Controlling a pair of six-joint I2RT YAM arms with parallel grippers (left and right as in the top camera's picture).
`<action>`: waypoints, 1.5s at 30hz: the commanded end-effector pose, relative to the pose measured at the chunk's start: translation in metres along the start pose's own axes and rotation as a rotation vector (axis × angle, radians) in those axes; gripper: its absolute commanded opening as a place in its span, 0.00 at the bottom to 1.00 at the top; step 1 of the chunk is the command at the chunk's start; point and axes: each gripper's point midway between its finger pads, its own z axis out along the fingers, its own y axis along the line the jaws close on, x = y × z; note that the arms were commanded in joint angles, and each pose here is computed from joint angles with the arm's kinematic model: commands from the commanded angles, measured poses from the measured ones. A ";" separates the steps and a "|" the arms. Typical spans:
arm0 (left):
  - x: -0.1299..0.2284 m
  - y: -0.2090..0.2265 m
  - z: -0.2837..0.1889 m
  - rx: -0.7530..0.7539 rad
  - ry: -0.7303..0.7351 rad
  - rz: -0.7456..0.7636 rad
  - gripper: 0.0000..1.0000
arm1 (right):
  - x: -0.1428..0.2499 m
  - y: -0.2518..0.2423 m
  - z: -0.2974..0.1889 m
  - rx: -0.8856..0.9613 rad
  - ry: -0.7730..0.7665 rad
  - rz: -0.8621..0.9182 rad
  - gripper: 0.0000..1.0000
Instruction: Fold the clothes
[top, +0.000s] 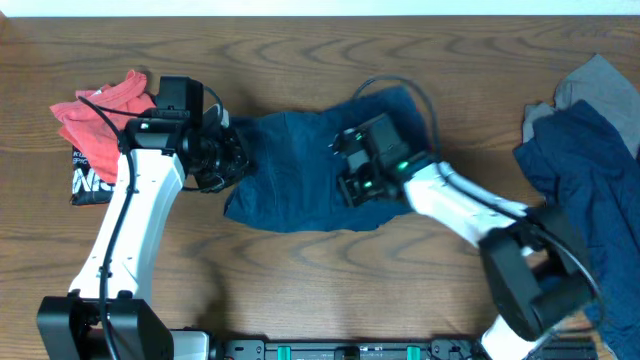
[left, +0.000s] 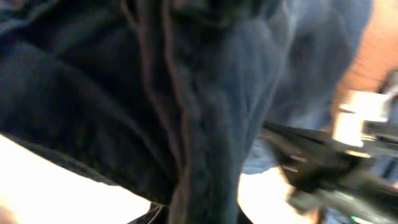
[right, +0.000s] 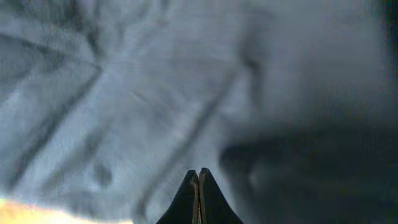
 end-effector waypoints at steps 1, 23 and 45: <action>-0.003 -0.030 -0.016 0.125 0.007 0.010 0.06 | 0.027 0.018 0.034 -0.034 0.065 0.009 0.01; -0.003 -0.067 -0.020 0.219 0.004 -0.015 0.06 | -0.046 -0.014 -0.065 0.278 -0.105 0.046 0.26; 0.035 -0.139 0.027 0.187 -0.053 0.183 0.06 | 0.101 -0.113 -0.035 0.307 0.287 0.366 0.17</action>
